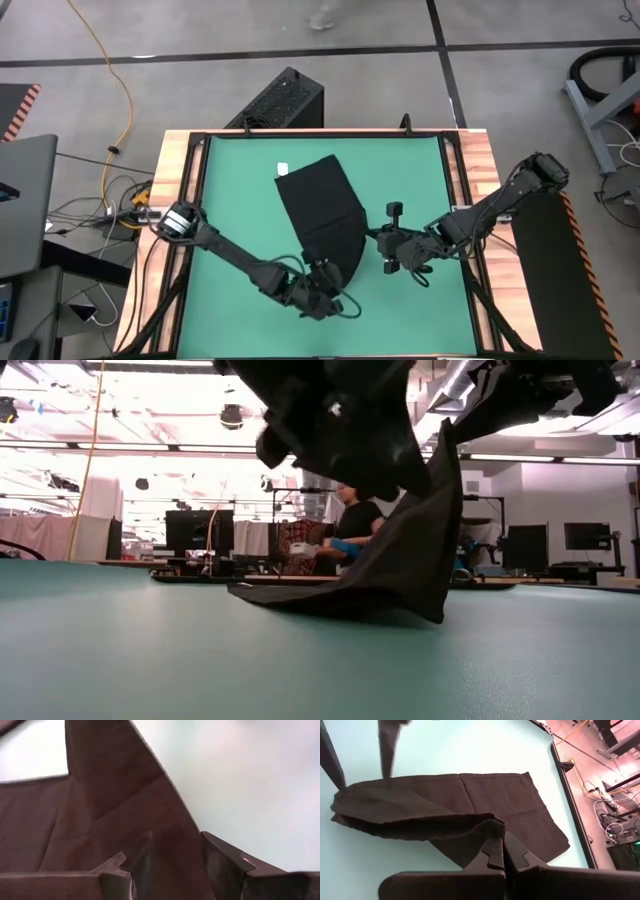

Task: Roll towel into tight, uniform cylinder
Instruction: Roll the black towel

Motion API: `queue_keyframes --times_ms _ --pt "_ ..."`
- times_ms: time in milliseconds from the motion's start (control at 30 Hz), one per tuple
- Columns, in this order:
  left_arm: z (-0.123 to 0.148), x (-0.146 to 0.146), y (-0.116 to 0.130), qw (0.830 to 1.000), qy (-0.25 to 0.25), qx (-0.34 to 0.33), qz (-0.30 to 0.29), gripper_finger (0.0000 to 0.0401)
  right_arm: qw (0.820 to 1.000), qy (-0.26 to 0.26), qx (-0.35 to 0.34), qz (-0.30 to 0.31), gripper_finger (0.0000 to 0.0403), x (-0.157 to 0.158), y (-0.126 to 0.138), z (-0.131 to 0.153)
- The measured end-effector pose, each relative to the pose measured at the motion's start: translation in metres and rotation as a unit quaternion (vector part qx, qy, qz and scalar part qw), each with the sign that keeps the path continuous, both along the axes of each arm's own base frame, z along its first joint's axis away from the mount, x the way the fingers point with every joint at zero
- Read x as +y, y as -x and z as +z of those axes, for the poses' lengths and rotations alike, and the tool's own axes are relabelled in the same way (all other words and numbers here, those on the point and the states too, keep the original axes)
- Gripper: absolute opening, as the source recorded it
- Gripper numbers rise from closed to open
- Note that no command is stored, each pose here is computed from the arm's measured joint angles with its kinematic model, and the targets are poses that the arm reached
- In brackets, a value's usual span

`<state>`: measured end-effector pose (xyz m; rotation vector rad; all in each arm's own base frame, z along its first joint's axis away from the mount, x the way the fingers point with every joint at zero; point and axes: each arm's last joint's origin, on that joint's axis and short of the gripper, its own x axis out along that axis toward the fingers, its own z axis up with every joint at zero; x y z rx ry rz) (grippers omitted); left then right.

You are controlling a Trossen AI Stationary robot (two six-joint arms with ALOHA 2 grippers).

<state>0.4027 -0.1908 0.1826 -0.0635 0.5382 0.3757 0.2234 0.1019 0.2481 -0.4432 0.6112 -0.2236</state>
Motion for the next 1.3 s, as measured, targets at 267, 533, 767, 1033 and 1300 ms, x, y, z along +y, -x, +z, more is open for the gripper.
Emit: queue_keyframes --times_ms 267,533,767,1033,1300 --pt "0.001 0.005 -0.001 0.999 -0.035 0.014 0.011 0.0155 0.999 -0.001 -0.025 -0.031 0.0 -0.007 -0.005 0.003" --pt "0.02 0.002 -0.004 0.998 -0.053 0.005 0.035 0.0155 0.998 -0.003 -0.006 -0.069 0.0 -0.033 -0.035 -0.014" --pt "0.009 0.008 -0.002 0.997 -0.018 -0.019 0.077 0.0155 0.999 0.006 -0.003 -0.051 0.0 -0.047 -0.054 -0.023" --pt "-0.025 0.0 -0.019 0.998 0.001 -0.011 0.068 0.0155 0.999 0.007 -0.003 -0.05 0.0 -0.053 -0.056 -0.023" --pt "-0.045 -0.013 -0.035 0.995 -0.047 0.03 0.079 0.0155 0.998 -0.009 -0.007 -0.054 0.0 -0.065 -0.06 -0.022"
